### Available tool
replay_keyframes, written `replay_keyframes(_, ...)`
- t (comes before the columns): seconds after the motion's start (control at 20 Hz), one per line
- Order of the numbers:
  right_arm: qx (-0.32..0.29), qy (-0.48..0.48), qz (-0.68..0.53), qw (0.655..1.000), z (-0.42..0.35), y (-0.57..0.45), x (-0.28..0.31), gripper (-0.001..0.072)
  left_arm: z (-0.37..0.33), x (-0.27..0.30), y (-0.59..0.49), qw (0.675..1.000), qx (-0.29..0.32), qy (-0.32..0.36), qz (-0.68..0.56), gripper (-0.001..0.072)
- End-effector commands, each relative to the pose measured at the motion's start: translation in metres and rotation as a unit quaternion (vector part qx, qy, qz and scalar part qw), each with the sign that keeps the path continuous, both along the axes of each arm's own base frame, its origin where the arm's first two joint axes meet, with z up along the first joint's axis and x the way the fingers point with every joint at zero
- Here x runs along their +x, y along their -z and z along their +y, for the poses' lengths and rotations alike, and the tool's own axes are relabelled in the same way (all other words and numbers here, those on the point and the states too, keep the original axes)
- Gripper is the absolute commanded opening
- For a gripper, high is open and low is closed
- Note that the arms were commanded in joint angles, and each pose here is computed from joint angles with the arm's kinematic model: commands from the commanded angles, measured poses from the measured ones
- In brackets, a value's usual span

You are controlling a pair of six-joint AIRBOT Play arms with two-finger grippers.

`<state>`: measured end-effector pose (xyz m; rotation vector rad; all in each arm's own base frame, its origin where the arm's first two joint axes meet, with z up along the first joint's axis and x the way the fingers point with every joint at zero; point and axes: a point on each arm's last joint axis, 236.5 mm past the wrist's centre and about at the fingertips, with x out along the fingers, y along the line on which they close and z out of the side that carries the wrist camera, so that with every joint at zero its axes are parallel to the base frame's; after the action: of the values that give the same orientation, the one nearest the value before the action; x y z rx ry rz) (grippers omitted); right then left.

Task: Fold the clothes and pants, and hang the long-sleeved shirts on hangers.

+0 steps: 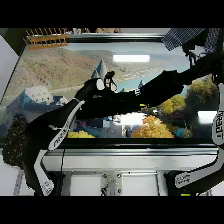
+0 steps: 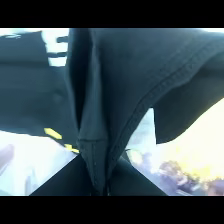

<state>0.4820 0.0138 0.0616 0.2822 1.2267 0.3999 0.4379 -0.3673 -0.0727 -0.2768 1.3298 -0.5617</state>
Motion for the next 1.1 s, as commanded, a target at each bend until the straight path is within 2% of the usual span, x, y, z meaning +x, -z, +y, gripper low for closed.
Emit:
replay_keyframes(0.0,-0.009,-0.027,-0.042,0.999,0.036,-0.055,-0.004,0.0015,-0.04,0.003,0.016,0.999,-0.015,0.029,0.005,0.001)
replay_keyframes(0.25,-0.02,-0.069,-0.065,0.995,0.08,-0.079,-0.012,0.0015,-0.062,0.007,0.023,0.999,-0.02,0.048,0.002,0.001)
replay_keyframes(0.5,-0.03,-0.099,-0.062,0.993,0.109,-0.076,-0.02,0.0015,-0.047,0.005,0.042,0.999,-0.009,0.025,0.028,0.001)
replay_keyframes(0.65,-0.029,-0.113,-0.06,0.991,0.128,-0.076,-0.025,0.0015,-0.034,0.023,0.019,1.0,-0.018,0.012,0.016,0.0011)
replay_keyframes(0.85,-0.023,-0.137,-0.058,0.989,0.161,-0.076,-0.035,0.0015,0.014,0.07,-0.048,0.998,-0.04,-0.031,-0.041,0.001)
replay_keyframes(1.05,-0.006,-0.142,-0.073,0.987,0.204,-0.082,-0.039,0.0015,0.091,0.105,-0.113,0.992,-0.047,-0.075,-0.09,0.0011)
